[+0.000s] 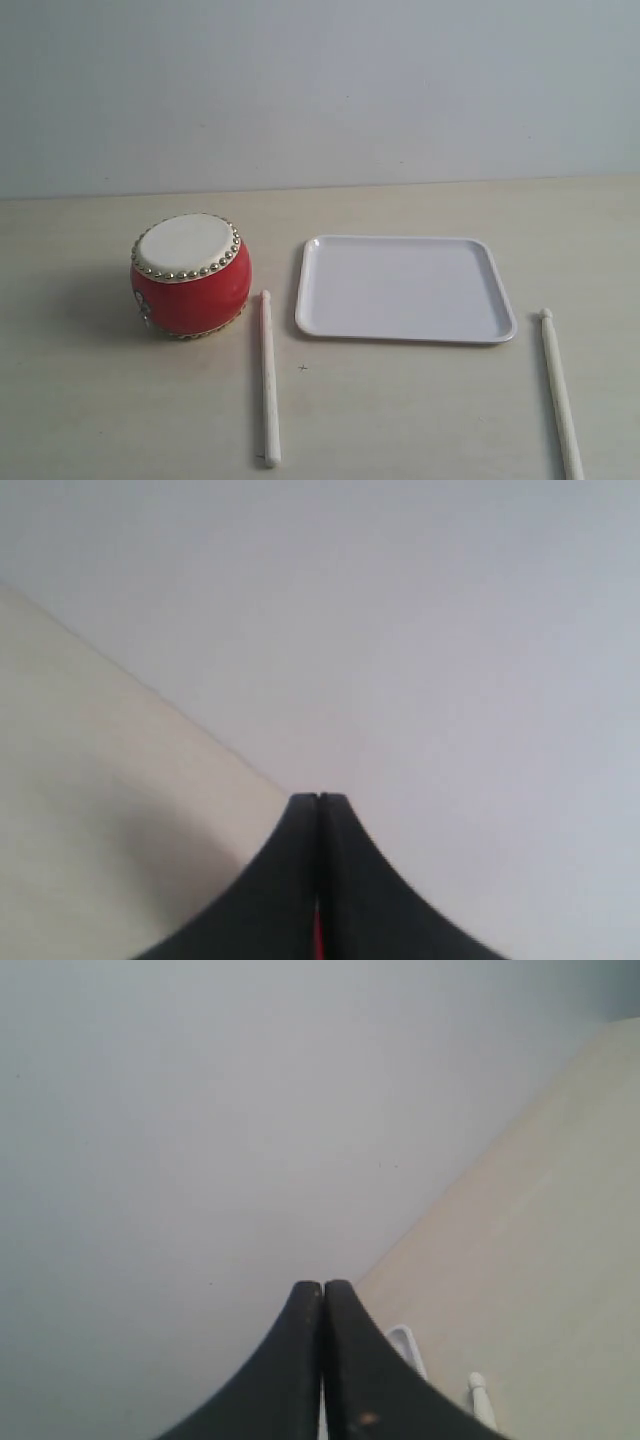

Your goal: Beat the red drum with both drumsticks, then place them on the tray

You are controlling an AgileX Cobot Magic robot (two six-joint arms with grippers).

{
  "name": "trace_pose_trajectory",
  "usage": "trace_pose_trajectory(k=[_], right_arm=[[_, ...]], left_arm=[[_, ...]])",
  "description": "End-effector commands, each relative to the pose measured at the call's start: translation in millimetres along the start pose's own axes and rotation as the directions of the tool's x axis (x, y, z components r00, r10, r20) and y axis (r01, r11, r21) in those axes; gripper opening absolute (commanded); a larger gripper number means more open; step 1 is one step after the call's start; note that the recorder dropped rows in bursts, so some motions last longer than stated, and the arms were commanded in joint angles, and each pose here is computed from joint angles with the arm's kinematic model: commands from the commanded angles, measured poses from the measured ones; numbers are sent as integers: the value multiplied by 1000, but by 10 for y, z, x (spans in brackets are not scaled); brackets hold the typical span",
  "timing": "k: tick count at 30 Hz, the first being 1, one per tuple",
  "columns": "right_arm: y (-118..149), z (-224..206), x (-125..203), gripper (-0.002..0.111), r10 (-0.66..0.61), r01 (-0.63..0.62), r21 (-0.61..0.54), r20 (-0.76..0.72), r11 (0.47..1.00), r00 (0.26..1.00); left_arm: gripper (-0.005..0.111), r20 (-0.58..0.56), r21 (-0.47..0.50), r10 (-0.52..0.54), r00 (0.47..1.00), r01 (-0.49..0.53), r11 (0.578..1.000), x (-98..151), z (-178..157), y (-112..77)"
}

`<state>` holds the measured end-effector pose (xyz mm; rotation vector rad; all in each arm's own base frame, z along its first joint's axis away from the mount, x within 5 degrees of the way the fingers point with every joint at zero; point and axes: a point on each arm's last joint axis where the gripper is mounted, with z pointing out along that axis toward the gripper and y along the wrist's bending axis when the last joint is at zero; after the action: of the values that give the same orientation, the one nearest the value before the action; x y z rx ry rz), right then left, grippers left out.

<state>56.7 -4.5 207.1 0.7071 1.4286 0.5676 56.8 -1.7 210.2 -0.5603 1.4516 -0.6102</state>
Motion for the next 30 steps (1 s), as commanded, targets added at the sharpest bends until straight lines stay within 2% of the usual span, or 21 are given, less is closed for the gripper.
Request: trace_pose_trajectory(k=[1, 5, 8, 11, 13, 15, 17, 21, 23, 24, 26, 28, 30], right_arm=[[-7, -4, 6, 0, -7, 7, -3, 3, 1000, 1000], [18, -6, -43, 0, 88, -87, -36, 54, 996, 995], [40, 0, -104, 0, 57, -51, -58, 118, 997, 991], [87, 74, -134, 0, -30, 30, 0, 55, 1000, 998], [196, 133, -211, 0, -101, 101, 23, 3, 995, 995], [336, 217, -308, 0, -183, 186, 38, -71, 982, 980], [468, 326, -398, 0, -285, 295, 46, -160, 954, 945], [688, 596, -585, 0, -413, 468, 65, -374, 881, 830], [775, 746, -684, 0, -440, 536, 75, -482, 841, 757], [815, 800, -726, 0, -441, 546, 76, -502, 834, 744], [923, 920, -806, 0, -416, 515, 73, -500, 854, 760], [1004, 990, -837, 0, -366, 458, 69, -504, 886, 783], [1040, 1090, -850, 0, -335, 439, 73, -540, 895, 773]], left_arm=[[0, 116, 45, -183, 976, 179, 983, -106, -11, -17], [0, 176, 66, -168, 970, 159, 985, -163, -21, -29], [0, 148, 36, -140, 979, 136, 990, -146, 10, -23], [0, 69, -24, -84, 994, 86, 996, -224, 126, -123], [0, -24, -66, 34, 999, -36, 997, -303, 258, -234], [0, -122, -91, 95, 988, -107, 990, -401, 422, -364], [0, -214, -121, 113, 970, -141, 983, -471, 617, -454], [0, -393, -184, 79, 916, -162, 970, -541, 1068, -570], [0, -505, -188, 90, 858, -211, 959, -549, 1293, -622], [0, -556, -181, 103, 825, -241, 954, -541, 1391, -633], [0, -637, -135, 151, 756, -302, 944, -569, 1561, -701], [0, -666, -92, 188, 722, -330, 939, -617, 1679, -771], [0, -697, -52, 205, 687, -334, 941, -621, 1739, -821]])
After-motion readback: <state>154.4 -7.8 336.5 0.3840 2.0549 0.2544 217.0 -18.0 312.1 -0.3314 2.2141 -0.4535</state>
